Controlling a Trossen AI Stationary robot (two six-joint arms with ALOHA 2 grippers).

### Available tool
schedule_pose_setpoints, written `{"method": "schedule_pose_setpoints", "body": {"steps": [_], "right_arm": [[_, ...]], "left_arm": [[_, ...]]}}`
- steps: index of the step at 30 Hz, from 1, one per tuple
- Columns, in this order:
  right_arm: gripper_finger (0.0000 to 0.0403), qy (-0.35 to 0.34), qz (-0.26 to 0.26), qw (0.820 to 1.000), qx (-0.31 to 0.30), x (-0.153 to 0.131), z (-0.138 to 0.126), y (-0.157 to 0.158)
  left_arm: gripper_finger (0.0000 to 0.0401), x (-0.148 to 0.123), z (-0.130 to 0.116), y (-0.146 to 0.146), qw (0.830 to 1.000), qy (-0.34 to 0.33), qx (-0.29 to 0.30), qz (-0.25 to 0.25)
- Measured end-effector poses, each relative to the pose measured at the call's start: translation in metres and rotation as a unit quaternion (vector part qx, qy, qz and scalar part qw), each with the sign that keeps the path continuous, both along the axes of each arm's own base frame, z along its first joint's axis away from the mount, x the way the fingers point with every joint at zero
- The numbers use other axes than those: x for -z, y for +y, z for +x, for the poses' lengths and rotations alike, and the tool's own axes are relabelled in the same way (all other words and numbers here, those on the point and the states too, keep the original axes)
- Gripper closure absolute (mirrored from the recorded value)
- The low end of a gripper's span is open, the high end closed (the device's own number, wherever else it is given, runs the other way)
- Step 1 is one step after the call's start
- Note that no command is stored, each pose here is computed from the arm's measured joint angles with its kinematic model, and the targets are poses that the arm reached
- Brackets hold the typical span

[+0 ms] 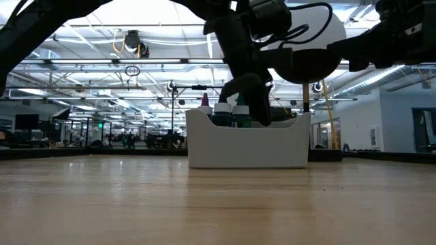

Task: Pick & Place food coloring
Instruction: Put the small yellow food coloring bottle into the gray bin

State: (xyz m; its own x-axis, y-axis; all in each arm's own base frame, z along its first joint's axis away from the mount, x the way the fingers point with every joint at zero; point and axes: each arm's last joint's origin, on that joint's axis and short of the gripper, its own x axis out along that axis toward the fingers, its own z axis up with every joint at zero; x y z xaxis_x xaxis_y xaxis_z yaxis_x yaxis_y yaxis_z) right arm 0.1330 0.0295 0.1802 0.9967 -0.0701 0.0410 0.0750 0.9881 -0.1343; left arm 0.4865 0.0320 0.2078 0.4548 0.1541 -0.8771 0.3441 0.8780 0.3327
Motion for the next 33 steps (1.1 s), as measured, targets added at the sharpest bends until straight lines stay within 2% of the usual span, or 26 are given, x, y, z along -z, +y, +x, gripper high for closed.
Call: {"method": "schedule_pose_setpoints", "body": {"steps": [5, 8, 11, 16, 19, 21, 25, 27, 30, 33], "right_arm": [[0.0403, 0.000, 0.000, 1.000, 0.000, 0.000, 0.000, 0.000], [0.0403, 0.000, 0.000, 1.000, 0.000, 0.000, 0.000, 0.000], [0.0403, 0.001, 0.002, 1.000, 0.000, 0.000, 0.000, 0.000], [0.0403, 0.001, 0.003, 1.000, -0.002, 0.000, 0.000, 0.000], [0.0403, 0.001, 0.003, 1.000, -0.002, 0.000, 0.000, 0.000], [0.0403, 0.002, 0.003, 1.000, -0.002, 0.000, 0.000, 0.000], [0.0403, 0.002, 0.002, 1.000, -0.002, 0.000, 0.000, 0.000], [0.0403, 0.002, 0.002, 1.000, -0.002, 0.000, 0.000, 0.000], [0.0403, 0.002, 0.000, 1.000, -0.002, 0.000, 0.000, 0.000], [0.0403, 0.002, -0.001, 1.000, -0.002, 0.000, 0.000, 0.000]], "left_arm": [[0.0293, -0.013, 0.003, -0.005, 0.999, -0.031, 0.015, 0.016], [0.0293, -0.053, 0.003, -0.019, 0.996, -0.077, 0.035, 0.023], [0.0293, -0.110, -0.012, -0.037, 0.991, -0.121, 0.050, 0.020], [0.0309, -0.199, -0.068, -0.058, 0.985, -0.160, 0.057, 0.006], [0.0352, -0.239, -0.120, -0.062, 0.986, -0.168, 0.018, 0.006], [0.0385, -0.256, -0.156, -0.060, 0.987, -0.159, -0.033, 0.002], [0.0390, -0.270, -0.220, -0.050, 0.977, -0.148, -0.154, -0.007], [0.0395, -0.268, -0.249, -0.049, 0.969, -0.158, -0.188, -0.016], [0.0396, -0.256, -0.286, -0.050, 0.960, -0.190, -0.200, -0.046], [0.0396, -0.230, -0.314, -0.053, 0.952, -0.229, -0.189, -0.072]]}}
